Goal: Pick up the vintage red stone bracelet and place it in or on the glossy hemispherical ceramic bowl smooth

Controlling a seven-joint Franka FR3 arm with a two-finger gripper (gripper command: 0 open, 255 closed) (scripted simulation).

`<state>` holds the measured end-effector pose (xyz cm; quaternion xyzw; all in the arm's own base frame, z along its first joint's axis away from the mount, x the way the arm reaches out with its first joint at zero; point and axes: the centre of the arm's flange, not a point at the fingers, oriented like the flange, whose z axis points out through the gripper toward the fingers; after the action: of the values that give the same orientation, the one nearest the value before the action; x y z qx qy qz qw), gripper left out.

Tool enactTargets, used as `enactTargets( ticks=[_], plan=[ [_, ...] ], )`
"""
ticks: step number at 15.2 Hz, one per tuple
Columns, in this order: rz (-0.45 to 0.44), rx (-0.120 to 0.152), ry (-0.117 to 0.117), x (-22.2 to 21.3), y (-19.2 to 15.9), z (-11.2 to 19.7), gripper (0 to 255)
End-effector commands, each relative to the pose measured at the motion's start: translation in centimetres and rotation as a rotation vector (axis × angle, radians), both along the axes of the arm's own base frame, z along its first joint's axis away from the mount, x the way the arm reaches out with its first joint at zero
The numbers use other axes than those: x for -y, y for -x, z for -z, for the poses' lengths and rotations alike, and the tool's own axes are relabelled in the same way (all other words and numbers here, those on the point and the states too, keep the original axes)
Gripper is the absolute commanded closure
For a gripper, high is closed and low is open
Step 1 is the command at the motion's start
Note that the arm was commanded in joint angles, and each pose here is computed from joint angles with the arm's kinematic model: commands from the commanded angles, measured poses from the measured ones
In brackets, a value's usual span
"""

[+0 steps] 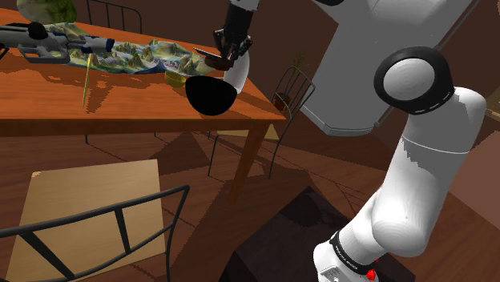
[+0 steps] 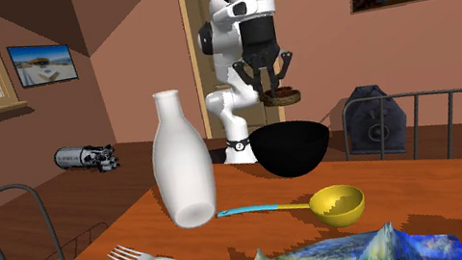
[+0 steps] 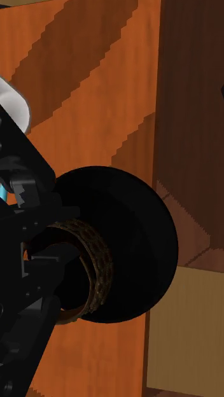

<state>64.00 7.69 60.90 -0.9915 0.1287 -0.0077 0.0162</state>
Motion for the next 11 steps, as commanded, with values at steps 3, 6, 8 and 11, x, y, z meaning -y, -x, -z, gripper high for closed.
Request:
enactTargets(
  ticks=[3, 6, 8, 11],
  plan=[
    [0.002, 0.000, 0.000, -0.4, 0.0, 2.0, 255],
    [0.002, 0.000, 0.000, -0.4, 0.0, 3.6, 255],
    [0.002, 0.000, 0.000, -0.4, 0.0, 4.7, 255],
    [0.002, 0.000, 0.000, -0.4, 0.0, 6.3, 255]
  ],
)
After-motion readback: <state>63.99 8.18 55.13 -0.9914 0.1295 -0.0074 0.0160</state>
